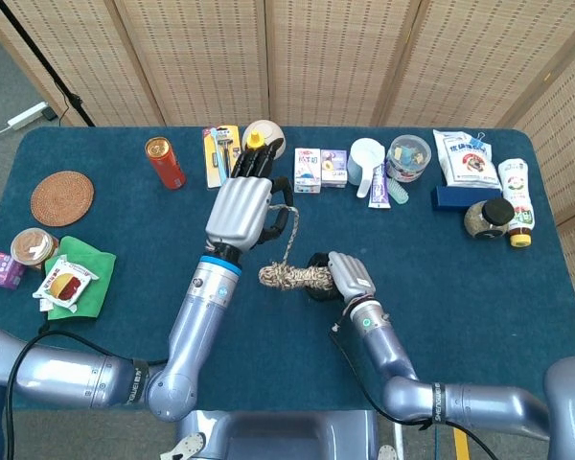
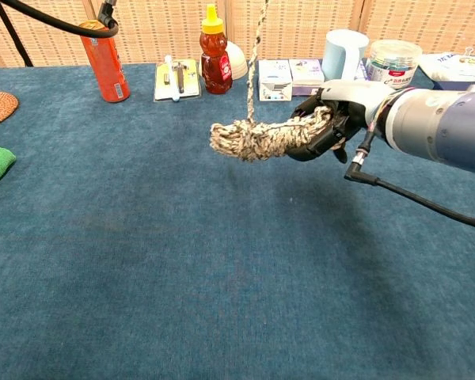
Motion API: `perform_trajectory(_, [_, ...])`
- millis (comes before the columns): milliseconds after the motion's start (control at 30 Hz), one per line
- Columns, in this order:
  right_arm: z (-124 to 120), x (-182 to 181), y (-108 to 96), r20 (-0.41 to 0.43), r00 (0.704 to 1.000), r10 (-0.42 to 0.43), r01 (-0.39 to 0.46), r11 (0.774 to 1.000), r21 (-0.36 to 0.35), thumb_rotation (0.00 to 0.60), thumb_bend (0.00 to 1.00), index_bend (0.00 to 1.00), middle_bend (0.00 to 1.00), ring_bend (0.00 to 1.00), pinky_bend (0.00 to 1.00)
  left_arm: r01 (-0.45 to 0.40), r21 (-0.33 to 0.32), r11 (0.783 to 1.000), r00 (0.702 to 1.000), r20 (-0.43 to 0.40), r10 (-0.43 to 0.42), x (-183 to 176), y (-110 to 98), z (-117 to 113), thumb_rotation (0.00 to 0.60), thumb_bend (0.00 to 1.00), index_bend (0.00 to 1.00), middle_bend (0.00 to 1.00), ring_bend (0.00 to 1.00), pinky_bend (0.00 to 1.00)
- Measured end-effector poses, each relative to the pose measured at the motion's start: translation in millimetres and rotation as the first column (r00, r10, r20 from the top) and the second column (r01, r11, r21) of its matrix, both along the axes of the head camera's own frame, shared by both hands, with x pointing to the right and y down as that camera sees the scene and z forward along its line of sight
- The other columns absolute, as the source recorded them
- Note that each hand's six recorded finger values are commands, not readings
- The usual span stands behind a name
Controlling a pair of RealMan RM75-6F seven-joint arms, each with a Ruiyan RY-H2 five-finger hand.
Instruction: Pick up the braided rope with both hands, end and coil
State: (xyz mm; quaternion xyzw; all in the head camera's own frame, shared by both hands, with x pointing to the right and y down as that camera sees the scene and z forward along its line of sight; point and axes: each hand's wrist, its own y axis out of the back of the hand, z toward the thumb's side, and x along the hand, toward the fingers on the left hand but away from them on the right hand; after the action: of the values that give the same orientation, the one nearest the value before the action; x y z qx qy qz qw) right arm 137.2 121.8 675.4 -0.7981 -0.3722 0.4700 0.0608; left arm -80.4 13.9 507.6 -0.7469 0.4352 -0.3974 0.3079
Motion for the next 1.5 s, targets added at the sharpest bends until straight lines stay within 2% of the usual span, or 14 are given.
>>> perform_trajectory(267, [-36.1, -14.4, 20.2, 0.19, 0.98, -0.067, 0.081, 0.994, -0.07, 0.6, 0.7, 0.67, 0.62, 0.48, 0.7, 0.033, -0.031, 0.999, 0.999, 0.02, -0.033, -13.1, -6.7, 21.7, 0.6, 0.44, 0.58, 0.0, 0.0, 0.0])
perform_trajectory(433, [-56.4, -20.4, 25.5, 0.31, 0.95, -0.031, 0.077, 0.988, -0.137, 0.6, 0.7, 0.67, 0.62, 0.48, 0.7, 0.051, -0.05, 0.997, 0.998, 0.036, -0.049, -23.8, -8.3, 36.4, 0.6, 0.44, 0.58, 0.0, 0.0, 0.0])
perform_trajectory(600, [-77.5, -19.5, 15.6, 0.384, 0.923, 0.014, 0.052, 0.986, -0.159, 0.6, 0.7, 0.67, 0.62, 0.48, 0.7, 0.066, -0.082, 0.994, 0.997, 0.044, -0.063, -34.1, -7.5, 52.8, 0.6, 0.44, 0.58, 0.0, 0.0, 0.0])
perform_trajectory(867, [-82.4, -7.8, -2.1, 0.403, 0.911, 0.088, -0.021, 0.986, -0.167, 0.6, 0.7, 0.67, 0.62, 0.48, 0.7, 0.084, -0.131, 0.988, 0.996, 0.053, -0.077, -55.2, -0.7, 76.6, 0.6, 0.44, 0.58, 0.0, 0.0, 0.0])
perform_trajectory(1200, [-75.1, 5.8, -21.2, 0.392, 0.902, 0.182, -0.112, 0.975, -0.193, 0.6, 0.7, 0.67, 0.62, 0.48, 0.7, 0.084, -0.14, 0.987, 0.994, 0.074, -0.074, -74.6, 2.4, 89.5, 0.6, 0.44, 0.58, 0.0, 0.0, 0.0])
perform_trajectory(1367, [-75.7, 7.5, -22.6, 0.386, 0.905, 0.179, -0.109, 0.974, -0.197, 0.6, 0.7, 0.67, 0.62, 0.48, 0.7, 0.089, -0.145, 0.985, 0.995, 0.061, -0.08, -75.2, 0.0, 90.9, 0.6, 0.44, 0.57, 0.0, 0.0, 0.0])
perform_trajectory(1500, [-77.2, 5.5, -20.9, 0.386, 0.907, 0.167, -0.097, 0.976, -0.195, 0.6, 0.7, 0.67, 0.62, 0.48, 0.7, 0.089, -0.141, 0.986, 0.995, 0.059, -0.081, -71.1, -2.6, 90.0, 0.6, 0.44, 0.53, 0.0, 0.0, 0.0])
